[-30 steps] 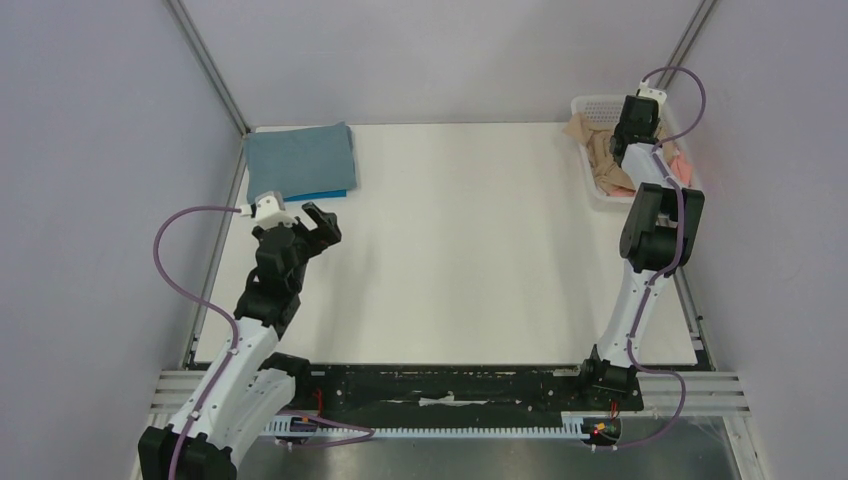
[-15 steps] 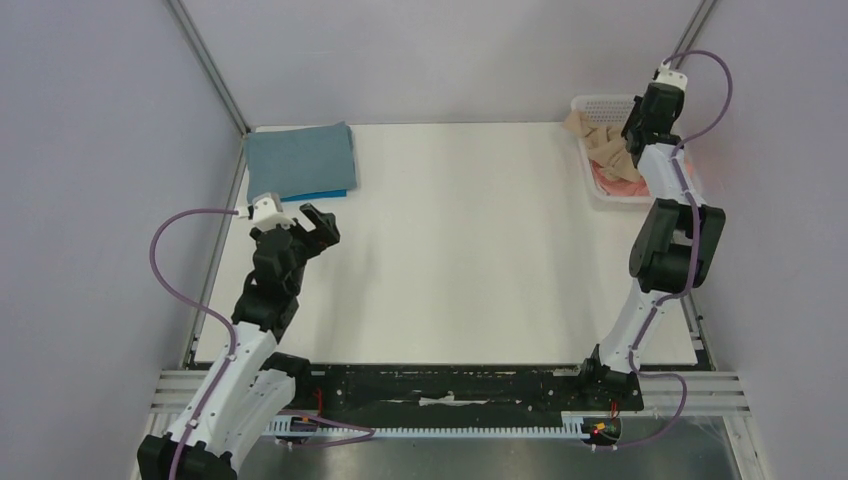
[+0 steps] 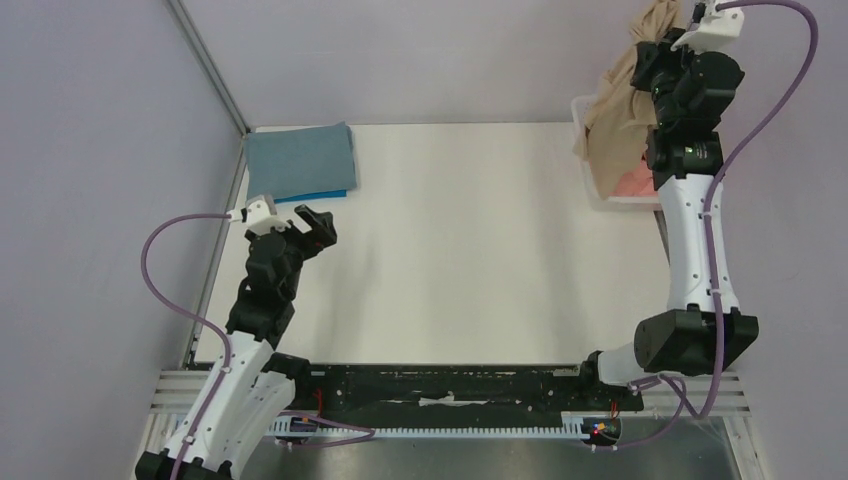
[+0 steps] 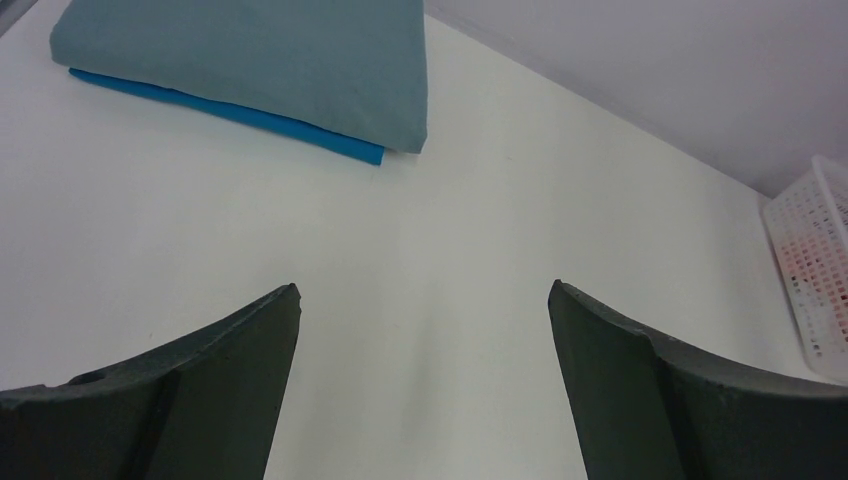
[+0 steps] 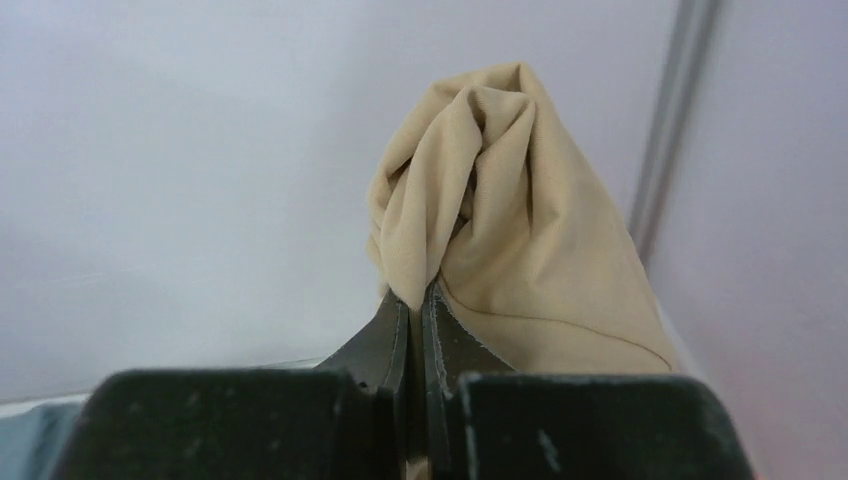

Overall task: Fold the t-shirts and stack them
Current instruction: Move the tshirt to the center of the board

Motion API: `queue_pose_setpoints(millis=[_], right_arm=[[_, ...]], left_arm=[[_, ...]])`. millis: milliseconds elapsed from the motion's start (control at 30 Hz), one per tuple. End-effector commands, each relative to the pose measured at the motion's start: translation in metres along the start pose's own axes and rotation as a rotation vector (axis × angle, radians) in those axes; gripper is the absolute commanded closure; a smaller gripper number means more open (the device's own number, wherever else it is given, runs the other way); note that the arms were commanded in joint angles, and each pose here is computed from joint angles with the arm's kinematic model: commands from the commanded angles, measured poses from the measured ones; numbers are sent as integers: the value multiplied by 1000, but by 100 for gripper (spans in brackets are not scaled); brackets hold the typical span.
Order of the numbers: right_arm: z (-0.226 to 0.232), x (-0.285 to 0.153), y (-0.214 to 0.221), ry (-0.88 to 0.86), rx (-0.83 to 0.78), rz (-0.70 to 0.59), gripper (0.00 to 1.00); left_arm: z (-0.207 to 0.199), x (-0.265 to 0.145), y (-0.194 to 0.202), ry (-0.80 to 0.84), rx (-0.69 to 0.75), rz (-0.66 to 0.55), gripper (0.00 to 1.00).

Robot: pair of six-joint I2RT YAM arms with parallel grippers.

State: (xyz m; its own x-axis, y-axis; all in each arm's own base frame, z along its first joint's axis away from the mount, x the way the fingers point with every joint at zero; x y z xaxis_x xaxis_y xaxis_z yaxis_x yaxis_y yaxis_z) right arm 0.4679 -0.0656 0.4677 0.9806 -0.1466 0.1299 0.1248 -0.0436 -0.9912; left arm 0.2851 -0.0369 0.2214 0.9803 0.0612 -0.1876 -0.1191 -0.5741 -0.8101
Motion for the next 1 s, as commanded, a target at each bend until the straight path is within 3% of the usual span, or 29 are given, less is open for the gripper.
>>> queue_pose_setpoints(millis=[0,167,300,433,533,567,633,733,767,800,967], right_arm=[[75,-42,-75,-289,50,-177,100],[154,-93,-114,-590,150,-267,100],[195,-129,-107,-813,320,-267,100],[199,-134,-50,-757,417,-146,100],[186,-136,39,-620,397,19,99],[178,-141,82,-557,377,93,94],[161,-156,160,-451,330,226,74],[121,-181,257,-230,241,384,34],[106,-187,273,-147,217,413,16],[97,-192,278,-109,189,416,4],[121,-206,245,-334,49,280,2]], left_arm=[[-17,-5,-16,49,-43,-24,1],[-19,-4,-15,57,-44,-14,1],[-19,-4,-14,52,-49,-6,1],[-20,-4,-14,55,-50,-1,1],[-20,-4,-13,54,-54,4,1],[-19,-3,-12,53,-55,4,1],[-20,-3,-11,53,-58,9,1],[-21,-2,-3,58,-54,58,1],[-23,-1,2,64,-53,89,1],[-24,-2,7,63,-53,121,1],[-25,-2,55,100,-103,325,1]])
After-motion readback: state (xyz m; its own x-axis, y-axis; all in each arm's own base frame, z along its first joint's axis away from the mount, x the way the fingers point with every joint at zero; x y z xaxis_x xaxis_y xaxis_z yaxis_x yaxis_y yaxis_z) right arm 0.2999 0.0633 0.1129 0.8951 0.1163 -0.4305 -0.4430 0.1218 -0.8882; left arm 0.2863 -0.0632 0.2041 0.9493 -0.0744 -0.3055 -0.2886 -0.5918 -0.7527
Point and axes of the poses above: each gripper's point midway between its finger pads, its own x axis out along the fingers, its own z axis along the line the jaws close on, y = z × x, the point moved 1 cm from there along -x, back along the fingers, and after that the axes turned 9 degrees about -x, right-handed, at the moved point
